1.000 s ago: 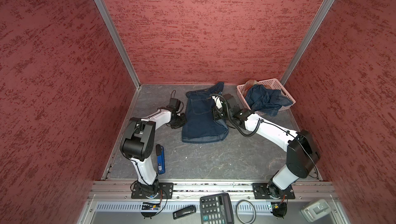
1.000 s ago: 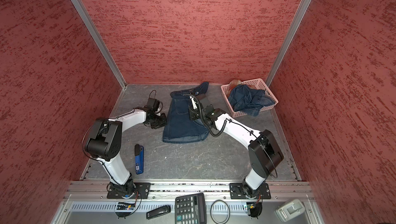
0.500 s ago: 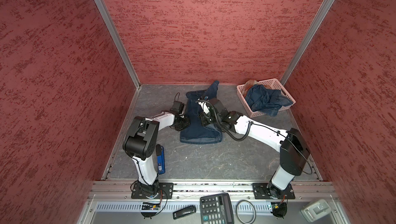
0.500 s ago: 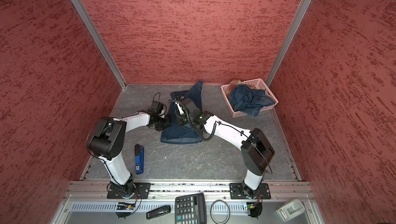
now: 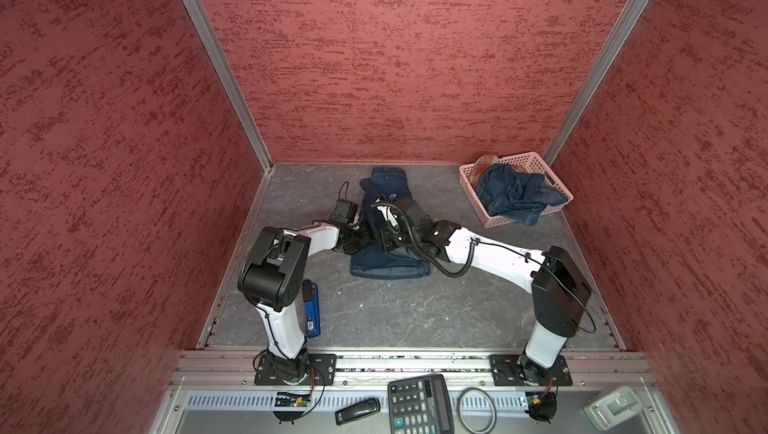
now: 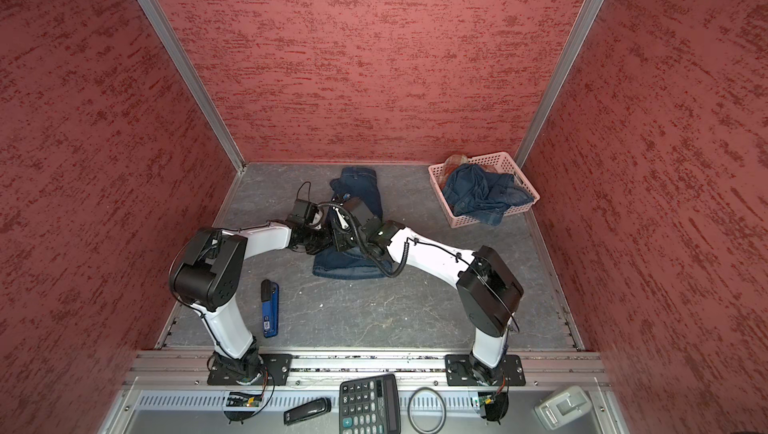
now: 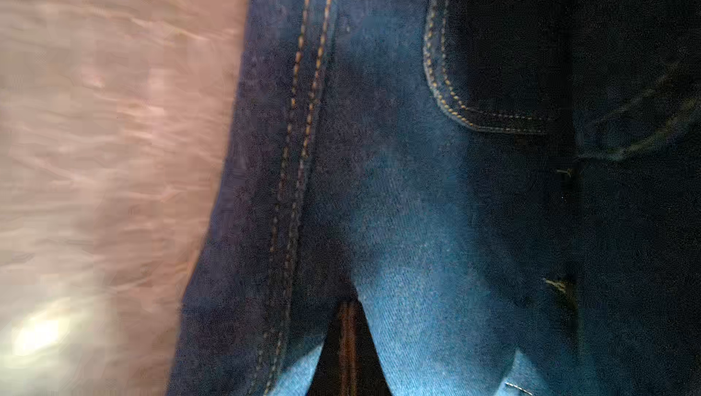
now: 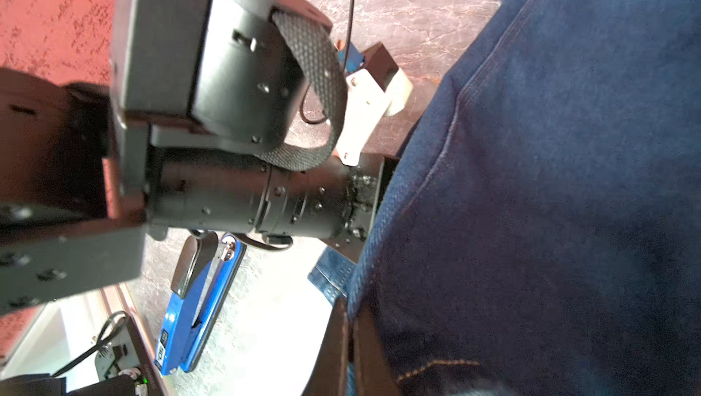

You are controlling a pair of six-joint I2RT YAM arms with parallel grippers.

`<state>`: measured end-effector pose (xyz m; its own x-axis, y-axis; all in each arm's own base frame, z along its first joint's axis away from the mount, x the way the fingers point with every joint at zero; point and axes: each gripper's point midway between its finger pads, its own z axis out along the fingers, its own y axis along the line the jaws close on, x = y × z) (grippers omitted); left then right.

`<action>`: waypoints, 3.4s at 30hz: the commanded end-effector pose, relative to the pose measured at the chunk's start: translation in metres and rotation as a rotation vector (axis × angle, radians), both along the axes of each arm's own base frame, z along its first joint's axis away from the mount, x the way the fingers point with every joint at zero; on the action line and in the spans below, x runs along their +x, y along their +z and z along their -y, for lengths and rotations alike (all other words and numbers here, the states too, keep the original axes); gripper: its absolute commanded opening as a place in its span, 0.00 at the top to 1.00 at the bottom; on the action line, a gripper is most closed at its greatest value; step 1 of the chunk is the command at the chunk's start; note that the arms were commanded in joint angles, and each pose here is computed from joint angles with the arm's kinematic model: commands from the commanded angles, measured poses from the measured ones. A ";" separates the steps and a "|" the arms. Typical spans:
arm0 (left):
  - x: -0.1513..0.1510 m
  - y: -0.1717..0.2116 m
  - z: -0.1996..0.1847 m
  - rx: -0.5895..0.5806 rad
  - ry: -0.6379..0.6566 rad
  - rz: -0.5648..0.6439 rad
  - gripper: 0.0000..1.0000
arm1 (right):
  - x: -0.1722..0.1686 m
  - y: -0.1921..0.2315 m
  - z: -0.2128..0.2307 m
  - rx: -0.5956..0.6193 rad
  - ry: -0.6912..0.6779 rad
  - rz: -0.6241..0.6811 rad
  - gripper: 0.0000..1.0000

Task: Fold and stack the skirts

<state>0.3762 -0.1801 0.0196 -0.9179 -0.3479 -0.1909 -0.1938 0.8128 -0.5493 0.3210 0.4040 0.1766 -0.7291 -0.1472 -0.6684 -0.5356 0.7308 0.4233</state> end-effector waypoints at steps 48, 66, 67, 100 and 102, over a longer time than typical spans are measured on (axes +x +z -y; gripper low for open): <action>0.000 0.090 -0.036 -0.111 0.206 0.135 0.49 | 0.009 -0.016 0.082 -0.027 -0.162 -0.001 0.24; -0.065 0.014 0.093 0.038 -0.125 -0.028 0.59 | 0.172 0.007 0.171 0.007 -0.515 0.072 0.25; -0.066 0.015 0.102 0.029 -0.138 -0.026 0.59 | 0.172 0.015 0.179 0.010 -0.525 0.088 0.25; -0.089 0.004 0.091 0.066 -0.219 -0.132 0.50 | 0.225 -0.032 0.177 -0.045 -0.482 0.048 0.21; -0.099 0.005 0.113 0.062 -0.271 -0.133 0.50 | 0.231 -0.024 0.180 -0.046 -0.487 0.063 0.20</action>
<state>0.2942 -0.2727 0.0329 -0.9844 -0.1289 -0.1198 -0.0548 0.8715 -0.4874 0.5432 0.2241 0.1380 -0.6996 0.1676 -0.6946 -0.1383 0.9220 0.3617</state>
